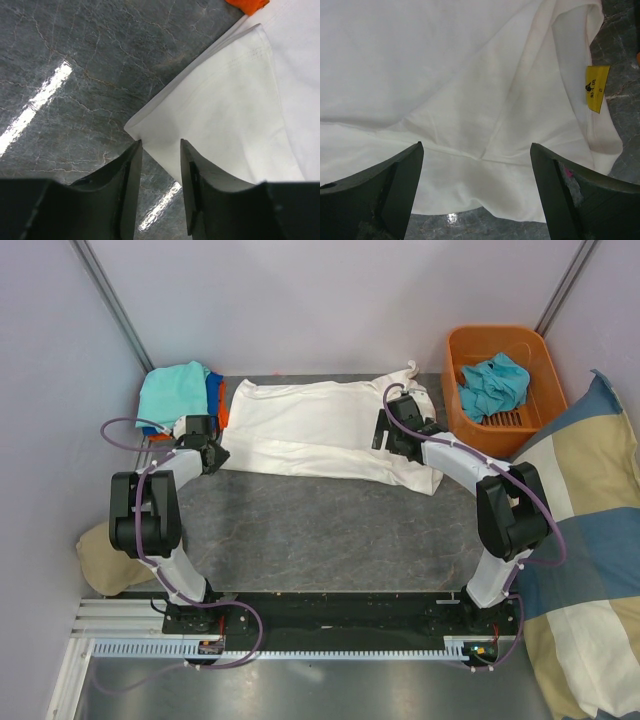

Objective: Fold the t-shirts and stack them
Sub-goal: Fold the tshirt

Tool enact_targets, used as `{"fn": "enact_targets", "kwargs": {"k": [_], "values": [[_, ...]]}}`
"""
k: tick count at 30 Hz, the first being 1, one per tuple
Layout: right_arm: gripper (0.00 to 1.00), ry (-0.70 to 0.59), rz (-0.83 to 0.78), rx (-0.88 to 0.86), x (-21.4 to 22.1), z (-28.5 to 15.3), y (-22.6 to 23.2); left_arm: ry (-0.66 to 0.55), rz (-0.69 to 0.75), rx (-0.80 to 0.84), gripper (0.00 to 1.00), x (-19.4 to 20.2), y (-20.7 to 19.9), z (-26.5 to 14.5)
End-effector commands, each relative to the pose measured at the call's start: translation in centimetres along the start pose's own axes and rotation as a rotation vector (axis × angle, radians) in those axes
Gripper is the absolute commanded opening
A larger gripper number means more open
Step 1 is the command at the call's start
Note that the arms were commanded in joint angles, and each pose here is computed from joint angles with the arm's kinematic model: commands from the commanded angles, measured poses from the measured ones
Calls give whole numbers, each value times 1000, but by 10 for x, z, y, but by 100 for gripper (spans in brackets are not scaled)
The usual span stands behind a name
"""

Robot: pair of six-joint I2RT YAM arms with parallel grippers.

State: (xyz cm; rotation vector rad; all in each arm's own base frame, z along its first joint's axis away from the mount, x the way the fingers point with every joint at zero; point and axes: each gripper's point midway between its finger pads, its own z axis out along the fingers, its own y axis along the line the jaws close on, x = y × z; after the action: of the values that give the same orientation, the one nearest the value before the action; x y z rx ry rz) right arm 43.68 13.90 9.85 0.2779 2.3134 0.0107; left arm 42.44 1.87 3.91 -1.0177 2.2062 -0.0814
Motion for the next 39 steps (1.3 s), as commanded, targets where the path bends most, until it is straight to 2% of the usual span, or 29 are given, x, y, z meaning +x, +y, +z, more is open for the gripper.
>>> {"fn": "enact_targets", "kwargs": {"k": [1, 3, 4, 5, 10, 12, 15, 23, 39], "values": [[96, -33, 11, -3, -8, -11, -2, -41, 20, -2, 30, -13, -5, 3], [96, -34, 10, 3, -8, -11, -4, -36, 21, -3, 19, -12, -5, 4], [96, -35, 9, 5, -8, -12, -4, -35, 22, -4, 9, -11, -5, 5], [96, -35, 6, 5, -7, -12, -4, -34, 22, -5, 7, -11, -5, 6], [97, -33, 3, 11, -5, -12, -7, -23, 26, -12, 6, -7, -3, 7], [97, -28, 1, 12, -3, -11, -7, -21, 25, -15, 2, -7, -2, 8], [97, -29, 3, 14, -3, -12, -9, -14, 27, -18, 2, -4, -1, 5], [97, -24, 5, 13, 1, -11, -9, -24, 11, 9, 2, -2, 1, -24], [97, -21, 2, 9, 4, -13, -11, 12, 28, -54, 2, 35, 39, -46]]}}
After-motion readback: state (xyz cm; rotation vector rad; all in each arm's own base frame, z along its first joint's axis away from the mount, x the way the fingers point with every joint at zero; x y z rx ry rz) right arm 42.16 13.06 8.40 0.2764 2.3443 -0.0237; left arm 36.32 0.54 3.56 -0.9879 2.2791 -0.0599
